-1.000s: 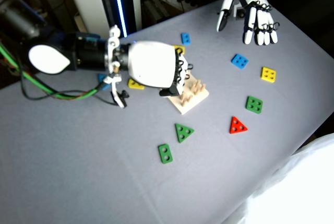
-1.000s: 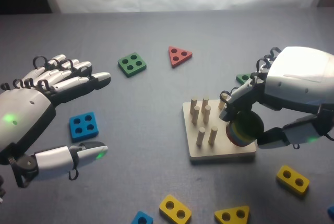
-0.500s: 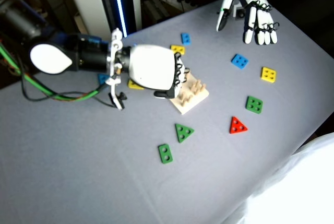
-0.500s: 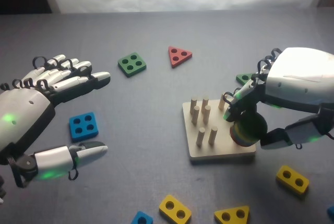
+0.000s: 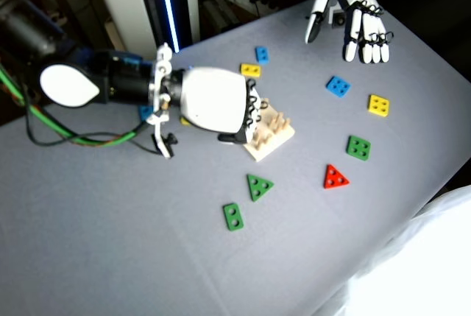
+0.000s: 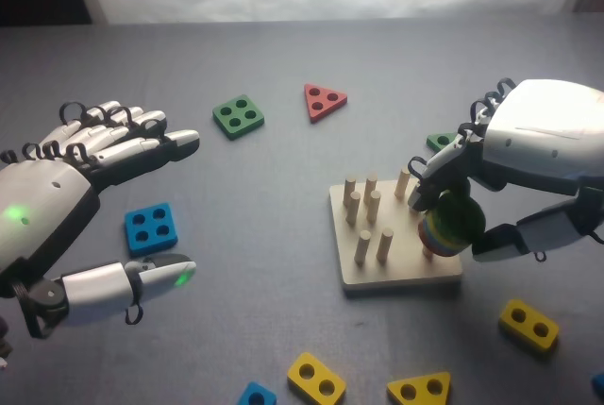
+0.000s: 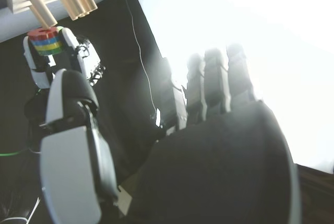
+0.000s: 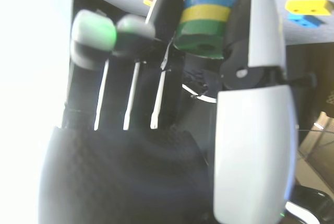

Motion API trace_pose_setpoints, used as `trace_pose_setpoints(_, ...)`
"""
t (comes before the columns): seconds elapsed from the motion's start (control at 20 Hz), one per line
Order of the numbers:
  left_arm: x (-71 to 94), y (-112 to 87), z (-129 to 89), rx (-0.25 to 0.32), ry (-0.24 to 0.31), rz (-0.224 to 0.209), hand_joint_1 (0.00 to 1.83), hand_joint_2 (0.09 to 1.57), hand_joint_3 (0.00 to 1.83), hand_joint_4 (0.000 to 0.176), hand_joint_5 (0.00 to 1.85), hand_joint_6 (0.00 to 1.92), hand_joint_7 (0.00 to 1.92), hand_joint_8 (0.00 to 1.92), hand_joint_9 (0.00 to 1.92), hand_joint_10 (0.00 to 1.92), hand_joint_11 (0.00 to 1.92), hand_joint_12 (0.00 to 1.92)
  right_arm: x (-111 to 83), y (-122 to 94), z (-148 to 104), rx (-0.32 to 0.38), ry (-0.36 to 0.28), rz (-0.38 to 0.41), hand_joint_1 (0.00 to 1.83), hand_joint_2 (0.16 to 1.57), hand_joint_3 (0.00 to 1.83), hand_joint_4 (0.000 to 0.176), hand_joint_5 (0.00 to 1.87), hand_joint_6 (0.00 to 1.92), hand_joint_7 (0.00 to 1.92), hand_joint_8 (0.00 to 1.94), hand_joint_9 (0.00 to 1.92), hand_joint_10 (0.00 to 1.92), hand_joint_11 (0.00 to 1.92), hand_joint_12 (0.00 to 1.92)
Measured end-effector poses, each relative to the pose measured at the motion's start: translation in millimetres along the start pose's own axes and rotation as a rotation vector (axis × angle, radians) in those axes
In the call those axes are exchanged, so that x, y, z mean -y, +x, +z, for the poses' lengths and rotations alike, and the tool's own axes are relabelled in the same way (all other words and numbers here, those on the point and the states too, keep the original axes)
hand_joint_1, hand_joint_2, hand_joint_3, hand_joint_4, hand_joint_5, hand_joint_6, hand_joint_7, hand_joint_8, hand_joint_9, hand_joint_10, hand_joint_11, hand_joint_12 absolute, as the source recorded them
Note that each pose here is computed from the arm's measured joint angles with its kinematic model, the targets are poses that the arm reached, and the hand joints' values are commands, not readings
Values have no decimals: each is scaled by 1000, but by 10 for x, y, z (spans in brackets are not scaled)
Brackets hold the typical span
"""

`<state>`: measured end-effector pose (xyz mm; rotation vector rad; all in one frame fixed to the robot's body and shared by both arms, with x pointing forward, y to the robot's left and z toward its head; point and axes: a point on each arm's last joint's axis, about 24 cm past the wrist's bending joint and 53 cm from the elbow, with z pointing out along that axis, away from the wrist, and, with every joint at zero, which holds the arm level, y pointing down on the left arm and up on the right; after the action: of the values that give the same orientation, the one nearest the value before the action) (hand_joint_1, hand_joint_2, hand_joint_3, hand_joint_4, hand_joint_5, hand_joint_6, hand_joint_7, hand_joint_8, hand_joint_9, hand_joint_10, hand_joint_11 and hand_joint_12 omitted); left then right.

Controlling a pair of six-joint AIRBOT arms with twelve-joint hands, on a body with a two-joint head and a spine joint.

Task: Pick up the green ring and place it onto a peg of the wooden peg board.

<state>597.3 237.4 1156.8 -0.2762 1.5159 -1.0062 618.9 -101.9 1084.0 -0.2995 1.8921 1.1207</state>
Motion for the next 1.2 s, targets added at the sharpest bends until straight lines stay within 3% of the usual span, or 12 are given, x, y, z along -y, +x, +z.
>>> trace_pose_setpoints(0.15, -1, 1, -1, 0, 0, 0, 811, 999, 0, 101, 421, 1, 233, 1, 139, 1, 0, 141, 14, 1, 34, 5, 0, 7, 1270, 1038, 0, 0, 1031, 980, 1353, 285, 1134, 1630, 1124, 1832)
trace_pose_setpoints(0.3, -1, 0, -1, 0, -1, 0, 800, 1001, 0, 99, 416, 1, 232, 1, 135, 2, 0, 126, 28, 42, 89, -5, 5, 4, 1273, 1037, 0, 0, 1026, 981, 1393, 194, 1145, 1550, 1134, 1766)
trace_pose_setpoints(0.45, 18, -5, -1, 2, 8, 0, 787, 1004, 1, 106, 416, 1, 229, 0, 139, 2, 0, 149, 28, 44, 109, -7, 5, 0, 1263, 1049, 2, 0, 1030, 883, 1221, 674, 1090, 1698, 1108, 1875)
trace_pose_setpoints(0.55, 16, -8, -1, 3, 7, 0, 770, 1014, 2, 122, 401, 1, 217, 3, 125, 2, 0, 110, 26, 69, 114, -16, 5, -7, 1260, 1057, 0, 0, 1009, 913, 1216, 672, 1096, 1679, 1113, 1890)
trace_pose_setpoints(0.65, 14, -7, -3, 3, 6, 0, 798, 1011, 0, 110, 409, 3, 221, 4, 126, 3, 0, 105, 25, 81, 114, -21, 4, -7, 1266, 1087, 1, 0, 1056, 667, 1046, 1089, 1013, 1539, 1011, 1821)
trace_pose_setpoints(0.7, 14, -7, -3, 3, 6, -1, 795, 1004, 0, 114, 418, 1, 235, 1, 135, 2, 0, 152, 28, 85, 114, -22, 6, -6, 1192, 1081, 0, 0, 1045, 822, 821, 871, 918, 1433, 950, 1739)
trace_pose_setpoints(0.75, 15, -8, -2, 3, 7, -3, 798, 1002, 0, 113, 417, 1, 232, 1, 128, 3, 0, 129, 25, 91, 114, -24, 4, -8, 1143, 1022, 0, 0, 807, 318, 696, 548, 788, 1095, 750, 1521)
trace_pose_setpoints(0.8, 14, -7, -3, 3, 6, -3, 807, 1000, 0, 114, 416, 1, 233, 2, 127, 4, 0, 123, 19, 103, 115, -28, 4, -9, 1108, 1003, 0, 0, 762, 100, 680, 287, 763, 807, 676, 1356)
trace_pose_setpoints(0.85, 12, -9, -4, 4, 6, -3, 804, 999, 0, 117, 415, 0, 231, 1, 125, 2, 0, 122, 21, 119, 116, -34, 5, -11, 1061, 1012, 0, 26, 703, 24, 629, 106, 741, 515, 620, 1176)
trace_pose_setpoints(0.9, 13, -9, -4, 4, 6, -3, 785, 1000, 0, 120, 415, 0, 229, 0, 125, 2, 0, 121, 16, 136, 119, -38, 7, -13, 1023, 1042, 0, 20, 676, 1, 593, 6, 745, 184, 520, 1073)
trace_pose_setpoints(1.05, 15, -12, -4, 5, 7, -3, 805, 1001, 1, 116, 413, 0, 224, 0, 118, 0, 0, 84, 19, 136, 119, -39, 8, -12, 973, 1069, 2, 39, 665, 0, 555, 0, 712, 125, 374, 1064)
trace_pose_setpoints(1.2, 15, -13, -4, 5, 7, -3, 791, 1007, 3, 120, 403, 0, 230, 0, 129, 1, 0, 118, 6, 132, 114, -37, 5, -10, 992, 1078, 0, 88, 614, 0, 506, 0, 648, 89, 299, 1171)
